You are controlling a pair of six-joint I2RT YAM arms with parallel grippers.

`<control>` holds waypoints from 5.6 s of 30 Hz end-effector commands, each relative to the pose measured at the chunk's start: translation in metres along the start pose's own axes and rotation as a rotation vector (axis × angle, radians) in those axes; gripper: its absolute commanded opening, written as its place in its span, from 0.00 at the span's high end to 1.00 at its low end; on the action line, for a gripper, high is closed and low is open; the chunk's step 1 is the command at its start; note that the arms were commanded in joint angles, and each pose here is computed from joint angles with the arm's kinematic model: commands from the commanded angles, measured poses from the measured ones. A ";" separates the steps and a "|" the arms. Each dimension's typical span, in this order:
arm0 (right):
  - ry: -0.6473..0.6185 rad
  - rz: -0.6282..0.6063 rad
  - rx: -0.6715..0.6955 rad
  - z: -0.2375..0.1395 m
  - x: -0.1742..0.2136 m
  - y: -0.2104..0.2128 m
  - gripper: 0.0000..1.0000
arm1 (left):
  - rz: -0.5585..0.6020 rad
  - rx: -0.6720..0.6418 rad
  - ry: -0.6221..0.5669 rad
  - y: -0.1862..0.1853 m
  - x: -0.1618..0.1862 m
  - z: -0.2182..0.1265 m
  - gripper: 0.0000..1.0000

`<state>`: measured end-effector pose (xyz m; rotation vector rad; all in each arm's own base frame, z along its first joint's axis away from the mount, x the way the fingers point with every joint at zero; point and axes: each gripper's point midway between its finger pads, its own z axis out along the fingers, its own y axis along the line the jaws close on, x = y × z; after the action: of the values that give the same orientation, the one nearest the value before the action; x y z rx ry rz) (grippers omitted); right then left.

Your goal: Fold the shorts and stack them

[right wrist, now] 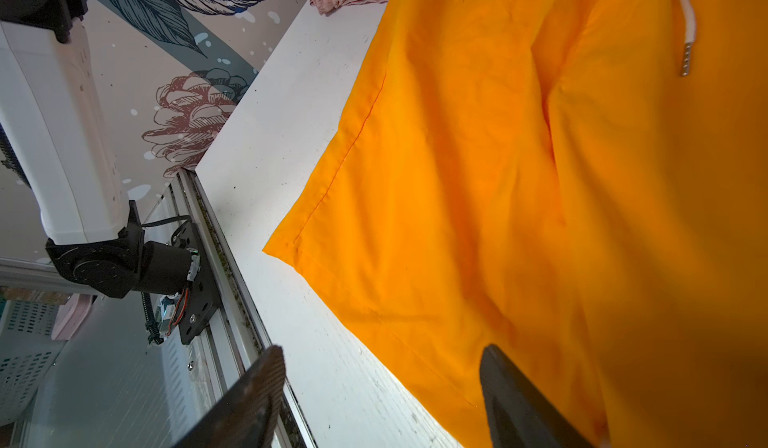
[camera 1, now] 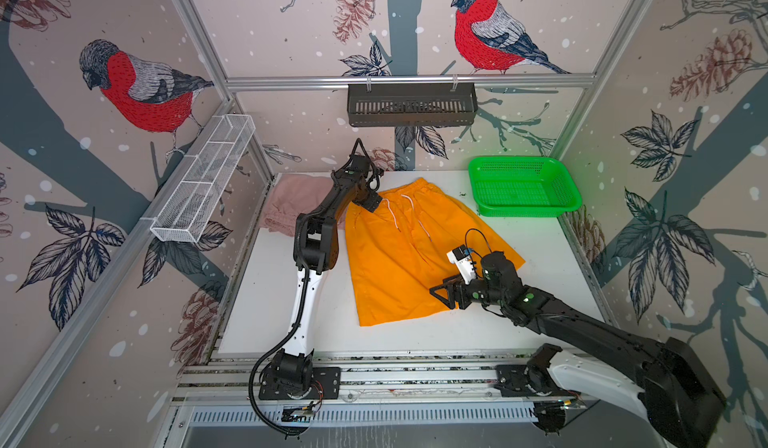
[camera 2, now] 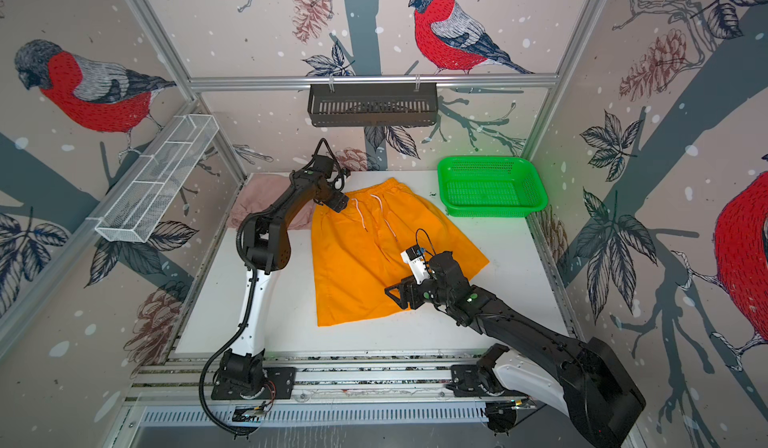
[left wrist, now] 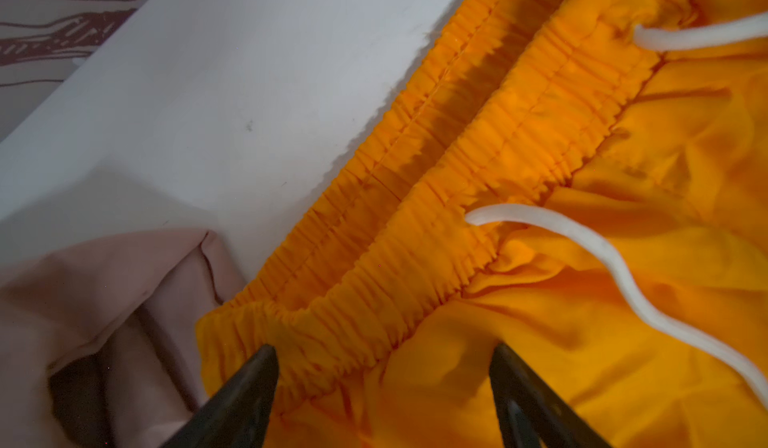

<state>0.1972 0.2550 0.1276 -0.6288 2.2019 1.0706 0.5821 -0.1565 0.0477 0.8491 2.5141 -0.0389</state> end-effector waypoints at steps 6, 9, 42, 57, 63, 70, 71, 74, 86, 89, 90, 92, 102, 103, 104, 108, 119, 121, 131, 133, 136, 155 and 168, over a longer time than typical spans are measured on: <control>-0.037 -0.002 -0.018 0.004 -0.009 0.002 0.25 | -0.022 -0.040 0.003 0.010 0.007 0.003 0.21; -0.031 0.019 0.024 0.005 -0.005 -0.007 0.26 | -0.040 -0.084 -0.018 0.020 0.000 0.002 0.30; 0.173 0.005 0.434 0.031 0.049 -0.060 0.24 | -0.341 -0.255 -0.021 0.051 0.013 -0.014 0.08; 0.200 0.051 0.533 0.026 0.066 -0.091 0.23 | -0.383 -0.193 -0.001 0.047 0.024 -0.007 1.00; 0.212 0.060 0.570 0.025 0.061 -0.103 0.24 | -0.450 -0.261 -0.002 0.055 0.026 -0.050 1.00; 0.215 -0.020 0.578 0.042 0.035 -0.111 0.24 | -0.582 -0.355 -0.009 0.057 0.055 -0.111 1.00; 0.213 -0.033 0.582 0.046 0.029 -0.114 0.24 | -0.599 -0.378 -0.006 0.058 0.064 -0.117 1.00; 0.206 -0.070 0.583 0.060 0.010 -0.123 0.24 | -0.673 -0.431 -0.002 0.064 0.092 -0.133 1.00; 0.173 -0.137 0.623 0.069 -0.061 -0.149 0.23 | -0.914 -0.417 -0.140 0.033 0.159 -0.180 0.02; 0.153 -0.121 0.599 0.051 -0.063 -0.134 0.22 | -0.911 -0.476 -0.226 0.037 0.167 -0.200 0.02; 0.154 -0.111 0.587 0.044 -0.059 -0.127 0.22 | -0.909 -0.482 -0.239 0.038 0.166 -0.205 0.02; 0.170 -0.085 0.601 0.029 -0.045 -0.121 0.22 | -0.893 -0.472 -0.240 0.040 0.159 -0.210 0.02; 0.206 0.122 0.624 0.000 0.036 -0.120 0.23 | -0.836 -0.342 -0.244 0.037 0.123 -0.186 0.02; 0.198 0.125 0.622 0.002 0.036 -0.121 0.24 | -0.828 -0.329 -0.239 0.037 0.121 -0.181 0.02; 0.192 0.127 0.625 0.005 0.035 -0.123 0.25 | -0.810 -0.310 -0.234 0.035 0.118 -0.175 0.02; 0.197 0.133 0.645 0.012 0.035 -0.132 0.33 | -0.665 -0.154 -0.267 0.023 0.084 -0.149 0.02; 0.163 0.153 0.622 0.002 0.046 -0.129 0.44 | -0.421 -0.020 -0.212 0.037 0.017 -0.061 0.02; 0.156 0.158 0.612 0.003 0.047 -0.128 0.44 | -0.403 -0.018 -0.189 0.039 0.016 -0.047 0.02; 0.139 0.172 0.589 0.006 0.045 -0.125 0.44 | -0.358 0.032 -0.083 0.027 0.026 0.004 0.20; 0.137 0.171 0.591 0.005 0.045 -0.125 0.44 | -0.360 0.039 -0.066 0.023 0.030 0.010 0.32; 0.134 0.170 0.592 0.005 0.045 -0.127 0.44 | -0.380 0.022 -0.029 0.024 0.039 0.015 0.69; 0.159 0.089 0.689 0.028 0.009 -0.184 0.54 | -0.574 -0.211 -0.087 0.046 0.047 -0.111 1.00; 0.128 0.081 0.671 0.045 -0.049 -0.216 0.45 | -0.540 -0.041 -0.175 0.028 0.021 -0.072 0.74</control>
<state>0.3839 0.1781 0.0266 -0.2839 2.4950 0.2757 0.5402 -0.0893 0.1000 0.0760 2.5401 -0.1080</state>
